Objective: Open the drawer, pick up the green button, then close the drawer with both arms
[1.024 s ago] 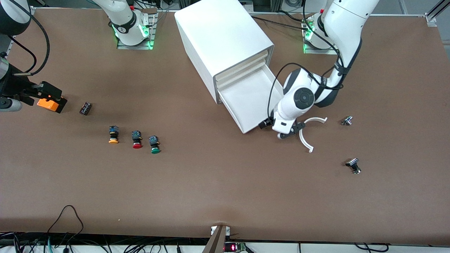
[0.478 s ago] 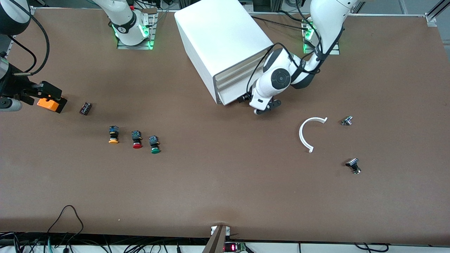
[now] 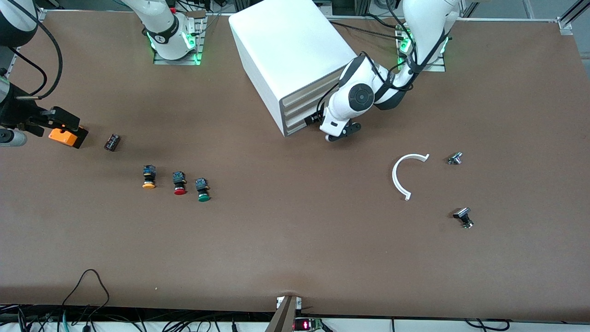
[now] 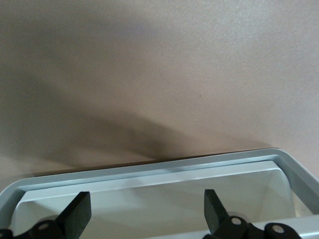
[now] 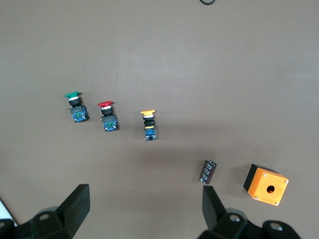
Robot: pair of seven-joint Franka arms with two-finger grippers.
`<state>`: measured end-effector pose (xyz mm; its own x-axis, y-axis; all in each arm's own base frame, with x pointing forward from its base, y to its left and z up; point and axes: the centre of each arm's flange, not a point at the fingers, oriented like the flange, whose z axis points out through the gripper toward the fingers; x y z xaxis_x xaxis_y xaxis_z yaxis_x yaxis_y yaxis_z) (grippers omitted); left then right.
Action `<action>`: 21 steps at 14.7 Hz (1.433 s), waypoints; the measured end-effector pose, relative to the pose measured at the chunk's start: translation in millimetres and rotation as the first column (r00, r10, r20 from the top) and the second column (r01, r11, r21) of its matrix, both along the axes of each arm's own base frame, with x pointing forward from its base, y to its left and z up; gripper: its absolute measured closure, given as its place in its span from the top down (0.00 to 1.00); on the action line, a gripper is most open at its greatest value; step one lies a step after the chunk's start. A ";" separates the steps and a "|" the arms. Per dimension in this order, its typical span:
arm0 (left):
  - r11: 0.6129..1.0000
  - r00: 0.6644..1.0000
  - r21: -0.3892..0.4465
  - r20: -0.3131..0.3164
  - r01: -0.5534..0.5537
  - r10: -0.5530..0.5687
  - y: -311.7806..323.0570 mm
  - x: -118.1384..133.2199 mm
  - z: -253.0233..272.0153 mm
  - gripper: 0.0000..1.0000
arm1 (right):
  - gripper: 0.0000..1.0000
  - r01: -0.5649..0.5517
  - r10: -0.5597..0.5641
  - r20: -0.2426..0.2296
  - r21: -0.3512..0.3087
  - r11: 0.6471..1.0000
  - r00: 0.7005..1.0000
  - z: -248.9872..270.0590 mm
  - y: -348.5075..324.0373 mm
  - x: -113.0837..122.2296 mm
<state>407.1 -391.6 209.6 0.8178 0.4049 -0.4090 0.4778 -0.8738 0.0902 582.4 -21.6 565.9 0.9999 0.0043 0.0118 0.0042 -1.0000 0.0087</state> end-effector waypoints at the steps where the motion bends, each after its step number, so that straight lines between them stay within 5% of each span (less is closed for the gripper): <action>1: 1.000 1.000 -0.003 0.010 -0.002 0.002 0.5 1.9 4.9 1.00 | 1.00 0.000 0.000 -0.002 0.000 1.000 1.000 -0.2 0.0 -0.2; 4: 0.998 0.996 -0.025 0.077 -0.052 0.053 22.4 31.2 32.0 1.00 | 1.00 0.001 -0.001 -0.013 0.001 1.000 1.000 -2.4 -0.2 -2.3; 9: 0.981 0.935 -0.079 0.297 -0.178 0.194 188.8 136.2 129.4 1.00 | 1.00 0.002 -0.001 -0.032 0.004 1.000 1.000 -6.1 -0.7 -14.1; 14: 0.998 0.937 -0.005 0.342 0.069 -0.063 291.7 130.5 234.0 1.00 | 1.00 0.002 -0.001 -0.040 0.007 1.000 0.999 -6.2 -0.9 -23.9; 18: 0.945 0.873 0.115 0.361 0.306 -0.327 368.8 119.2 330.1 1.00 | 1.00 0.002 -0.002 -0.045 0.007 1.000 0.999 -7.4 -1.0 -24.9; 21: 0.898 0.838 0.227 0.329 0.377 -0.435 391.8 115.8 383.1 1.00 | 1.00 0.002 -0.002 -0.054 0.008 1.000 0.999 -9.4 -1.0 -28.5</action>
